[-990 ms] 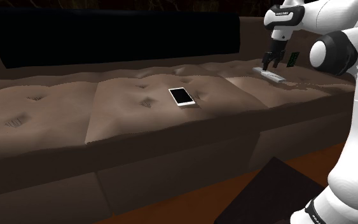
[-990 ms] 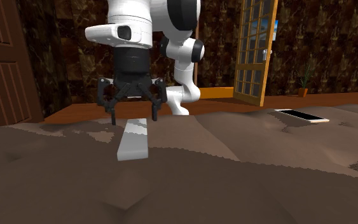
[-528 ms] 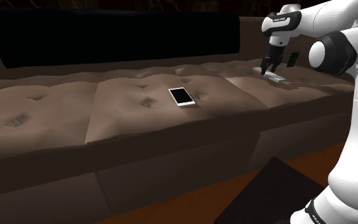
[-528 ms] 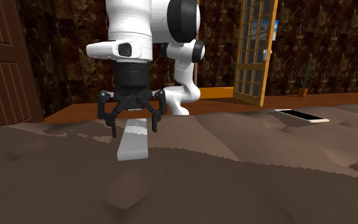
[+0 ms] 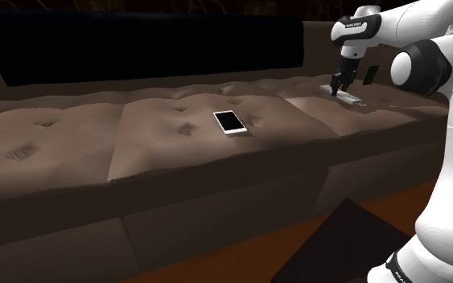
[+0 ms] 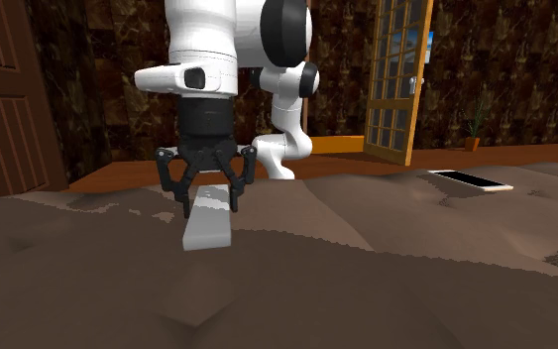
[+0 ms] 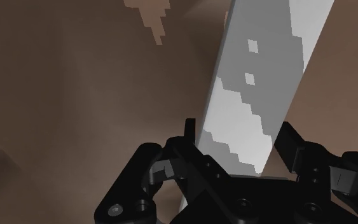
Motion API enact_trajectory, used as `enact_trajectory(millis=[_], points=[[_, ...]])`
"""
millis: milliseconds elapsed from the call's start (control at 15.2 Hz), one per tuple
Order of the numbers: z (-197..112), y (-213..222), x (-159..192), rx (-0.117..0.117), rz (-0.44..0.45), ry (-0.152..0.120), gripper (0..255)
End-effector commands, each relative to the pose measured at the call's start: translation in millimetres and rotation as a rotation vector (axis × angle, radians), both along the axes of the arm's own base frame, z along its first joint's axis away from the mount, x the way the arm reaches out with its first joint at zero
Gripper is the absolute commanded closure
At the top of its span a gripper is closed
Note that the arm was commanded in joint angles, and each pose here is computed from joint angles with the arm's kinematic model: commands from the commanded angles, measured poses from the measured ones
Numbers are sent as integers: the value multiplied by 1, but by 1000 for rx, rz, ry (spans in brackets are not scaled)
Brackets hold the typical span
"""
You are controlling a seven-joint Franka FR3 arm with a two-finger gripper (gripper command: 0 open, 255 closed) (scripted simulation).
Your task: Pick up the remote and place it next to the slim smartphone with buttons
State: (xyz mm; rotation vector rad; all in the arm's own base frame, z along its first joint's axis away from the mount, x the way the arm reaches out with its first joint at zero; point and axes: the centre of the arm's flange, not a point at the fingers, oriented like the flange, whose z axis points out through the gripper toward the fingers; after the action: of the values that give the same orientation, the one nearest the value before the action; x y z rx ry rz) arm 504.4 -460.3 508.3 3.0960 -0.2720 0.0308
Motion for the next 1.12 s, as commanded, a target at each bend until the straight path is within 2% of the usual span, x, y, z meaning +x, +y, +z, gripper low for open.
enact_trajectory(millis=[0,462,1056], points=[[0,0,0,0,0,0,255],[0,0,0,0,0,0,255],[47,0,0,0,0,0,255]])
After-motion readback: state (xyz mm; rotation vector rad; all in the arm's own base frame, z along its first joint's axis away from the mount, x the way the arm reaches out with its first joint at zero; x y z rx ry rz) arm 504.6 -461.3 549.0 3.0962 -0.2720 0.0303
